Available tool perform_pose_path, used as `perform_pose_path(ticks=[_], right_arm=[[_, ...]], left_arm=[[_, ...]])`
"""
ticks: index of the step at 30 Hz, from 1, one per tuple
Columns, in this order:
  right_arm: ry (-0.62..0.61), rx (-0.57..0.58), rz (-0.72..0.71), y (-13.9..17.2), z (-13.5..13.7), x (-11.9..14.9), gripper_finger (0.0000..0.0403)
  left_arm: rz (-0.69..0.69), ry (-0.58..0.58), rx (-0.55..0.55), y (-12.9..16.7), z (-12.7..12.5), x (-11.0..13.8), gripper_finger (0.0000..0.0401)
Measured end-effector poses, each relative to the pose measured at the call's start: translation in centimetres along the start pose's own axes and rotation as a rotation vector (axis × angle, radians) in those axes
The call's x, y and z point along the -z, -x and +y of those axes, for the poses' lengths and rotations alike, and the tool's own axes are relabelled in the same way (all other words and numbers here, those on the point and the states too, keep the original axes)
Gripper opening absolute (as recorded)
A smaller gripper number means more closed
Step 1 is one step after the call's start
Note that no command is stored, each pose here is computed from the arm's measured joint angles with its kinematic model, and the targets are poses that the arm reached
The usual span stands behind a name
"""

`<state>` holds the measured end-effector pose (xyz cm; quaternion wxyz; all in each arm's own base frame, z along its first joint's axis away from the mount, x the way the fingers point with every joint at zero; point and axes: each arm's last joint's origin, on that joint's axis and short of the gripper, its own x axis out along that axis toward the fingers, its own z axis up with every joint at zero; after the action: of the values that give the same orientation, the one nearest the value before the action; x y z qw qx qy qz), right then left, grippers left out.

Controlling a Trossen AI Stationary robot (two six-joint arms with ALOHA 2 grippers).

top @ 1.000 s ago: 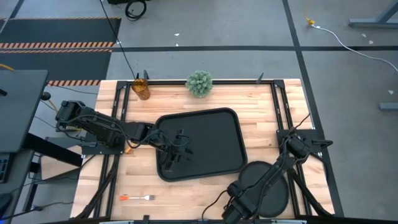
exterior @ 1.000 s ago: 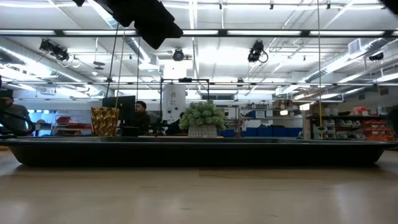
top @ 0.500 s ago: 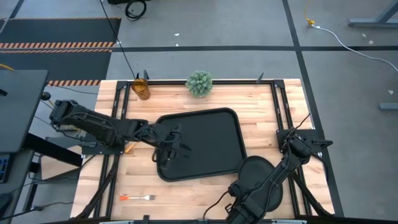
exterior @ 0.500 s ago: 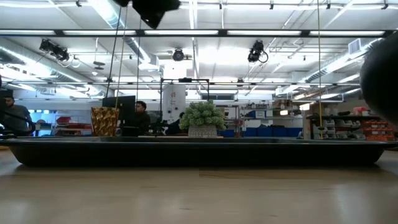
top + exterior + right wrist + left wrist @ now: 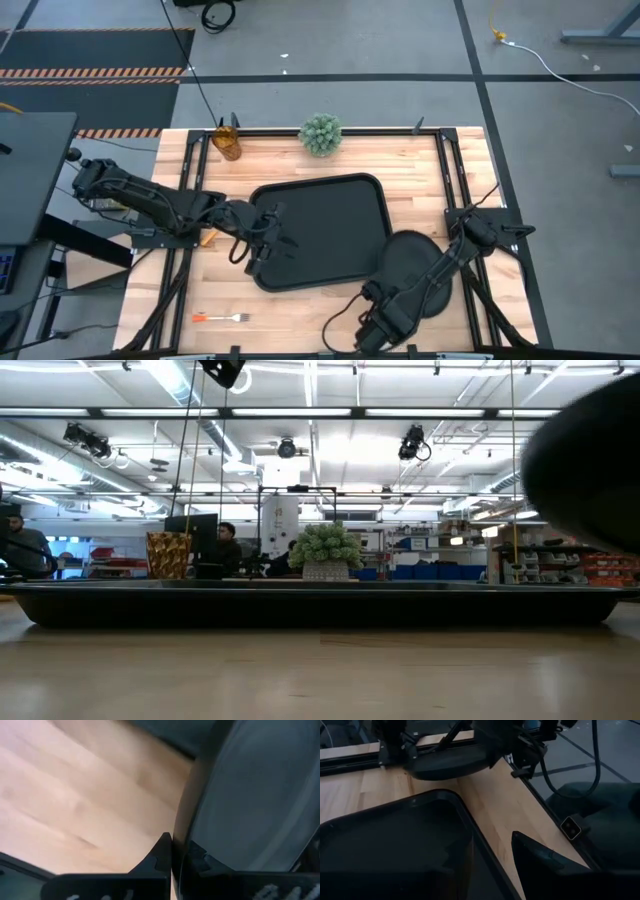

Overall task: Pick and place plate/cup/fork/spoon on tray
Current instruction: Put the black plate on the center of the black tray

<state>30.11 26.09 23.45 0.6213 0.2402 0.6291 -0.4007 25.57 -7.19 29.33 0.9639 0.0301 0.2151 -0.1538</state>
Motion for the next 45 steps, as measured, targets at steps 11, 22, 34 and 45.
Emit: perform_pose_path(ticks=[11,22,34,45], right_arm=[[0.084,-0.031,-0.221,1.4,-0.9,-5.1,0.0012],[0.205,0.025,-0.396,1.4,-1.0,-7.6,0.0012],[0.313,0.031,-0.609,2.0,-0.7,-5.6,0.0013],[0.682,0.146,-0.718,2.2,-0.2,-5.3,0.0013]], left_arm=[[-0.001,-0.001,0.0,0.0,0.0,0.0,0.0142],[-0.094,-0.075,0.046,0.2,-1.4,-0.9,0.0142],[-0.06,0.049,-0.013,0.3,-3.5,-0.5,0.0142],[0.105,0.255,-0.041,-1.0,-6.8,2.3,0.0142]])
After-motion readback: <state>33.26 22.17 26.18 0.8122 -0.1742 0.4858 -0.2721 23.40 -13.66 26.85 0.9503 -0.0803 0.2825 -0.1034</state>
